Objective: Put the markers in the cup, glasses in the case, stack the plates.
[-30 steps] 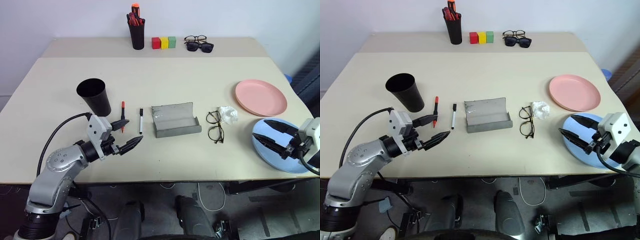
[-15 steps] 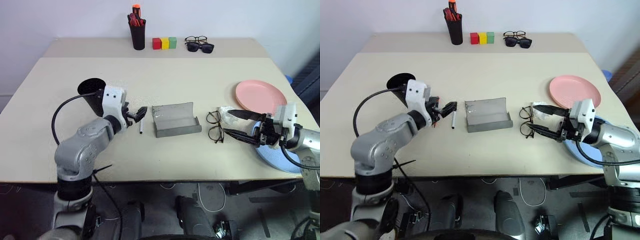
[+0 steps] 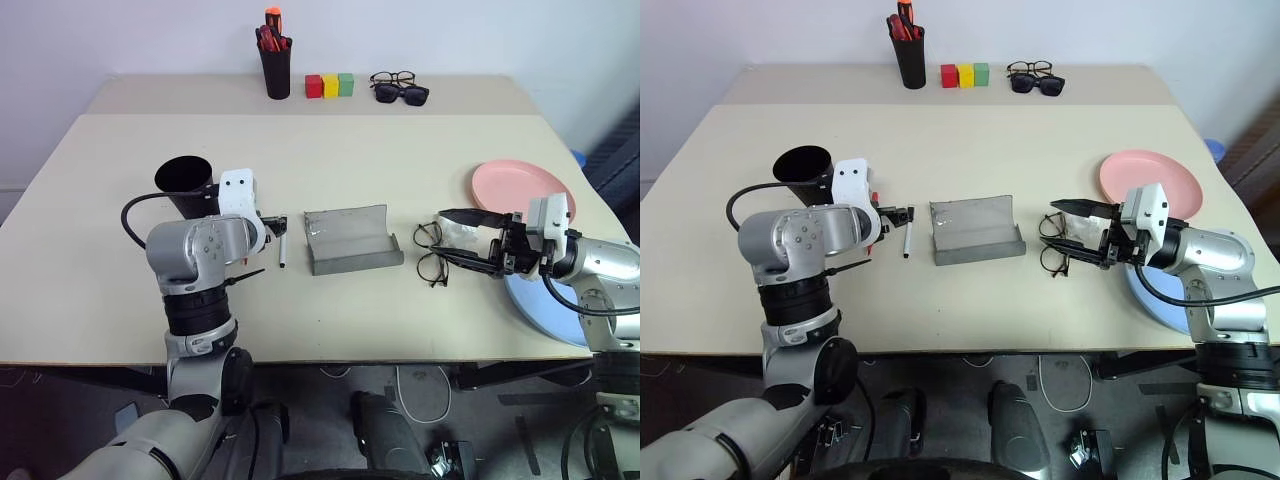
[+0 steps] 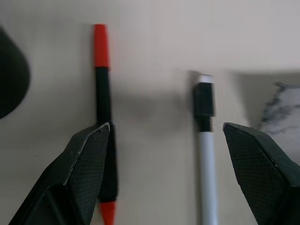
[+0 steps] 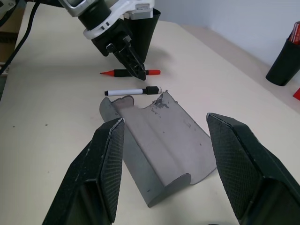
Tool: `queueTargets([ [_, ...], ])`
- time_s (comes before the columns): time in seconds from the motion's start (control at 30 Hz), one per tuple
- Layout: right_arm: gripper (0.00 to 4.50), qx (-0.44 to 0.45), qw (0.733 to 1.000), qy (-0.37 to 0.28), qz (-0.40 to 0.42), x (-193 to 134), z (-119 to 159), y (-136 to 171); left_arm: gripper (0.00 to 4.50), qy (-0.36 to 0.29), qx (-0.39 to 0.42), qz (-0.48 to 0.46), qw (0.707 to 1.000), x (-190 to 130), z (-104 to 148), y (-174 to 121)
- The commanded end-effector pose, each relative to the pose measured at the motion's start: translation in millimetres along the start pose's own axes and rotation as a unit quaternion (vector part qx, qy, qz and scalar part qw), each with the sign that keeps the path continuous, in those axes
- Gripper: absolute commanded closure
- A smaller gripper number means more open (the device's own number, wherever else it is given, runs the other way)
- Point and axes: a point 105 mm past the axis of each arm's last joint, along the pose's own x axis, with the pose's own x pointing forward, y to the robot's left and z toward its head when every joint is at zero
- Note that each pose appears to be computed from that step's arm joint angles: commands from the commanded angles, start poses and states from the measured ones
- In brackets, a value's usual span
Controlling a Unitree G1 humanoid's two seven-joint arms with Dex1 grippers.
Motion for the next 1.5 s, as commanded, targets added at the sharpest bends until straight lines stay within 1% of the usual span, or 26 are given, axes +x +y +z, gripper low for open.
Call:
queueTargets([
  [0.03,1.69,-0.024,1.000,-0.013,-0.005,0.2,9.3,-3.8,0.52,-0.013,-0.003,0.001,1.000,1.7,13.1,-9.2],
  [0.2,1.69,-0.028,0.999,-0.011,-0.012,-2.7,9.9,-4.3,0.52,-0.008,-0.003,-0.008,1.000,7.5,19.5,-20.3],
  [0.43,1.69,-0.028,0.999,-0.008,-0.023,-7.3,9.3,-2.9,0.52,0.001,0.010,-0.009,1.000,11.7,21.5,-22.2],
  [0.53,1.69,-0.027,0.999,-0.007,-0.026,-8.0,8.9,-2.0,0.52,0.009,0.014,-0.007,1.000,14.1,19.0,-20.6],
  [0.8,1.69,-0.025,0.999,-0.005,-0.032,-10.0,7.8,-1.3,0.52,0.014,0.034,-0.022,0.999,18.4,15.5,-31.4],
  [0.97,1.69,-0.025,0.999,-0.003,-0.034,-10.7,7.7,-1.5,0.52,0.022,0.038,-0.012,0.999,22.9,9.7,-29.0],
  [1.03,1.64,-0.025,0.999,-0.002,-0.035,-11.2,7.4,-1.0,1.06,0.023,0.039,-0.008,0.999,23.9,8.5,-28.3],
  [1.07,1.64,-0.025,0.999,-0.002,-0.035,-11.4,7.3,-0.8,1.41,0.023,0.040,-0.006,0.999,24.4,8.2,-28.0],
  [1.13,1.64,-0.025,0.999,-0.002,-0.036,-11.3,7.1,-0.5,2.32,0.023,0.041,-0.003,0.999,25.0,7.9,-27.1],
  [1.2,1.64,-0.024,0.999,-0.002,-0.037,-11.0,7.0,-0.6,3.47,0.024,0.040,0.000,0.999,25.9,7.0,-25.8],
  [1.23,1.64,-0.024,0.999,-0.002,-0.038,-10.9,6.9,-0.7,3.89,0.025,0.040,0.002,0.999,26.3,6.6,-25.1],
  [1.27,1.64,-0.024,0.999,-0.001,-0.038,-10.8,6.8,-0.7,4.44,0.027,0.040,0.005,0.999,26.8,6.0,-24.5],
  [1.5,1.64,-0.026,0.999,-0.004,-0.042,-8.2,7.0,-1.5,4.44,0.040,0.043,0.020,0.998,31.4,1.5,-18.4],
])
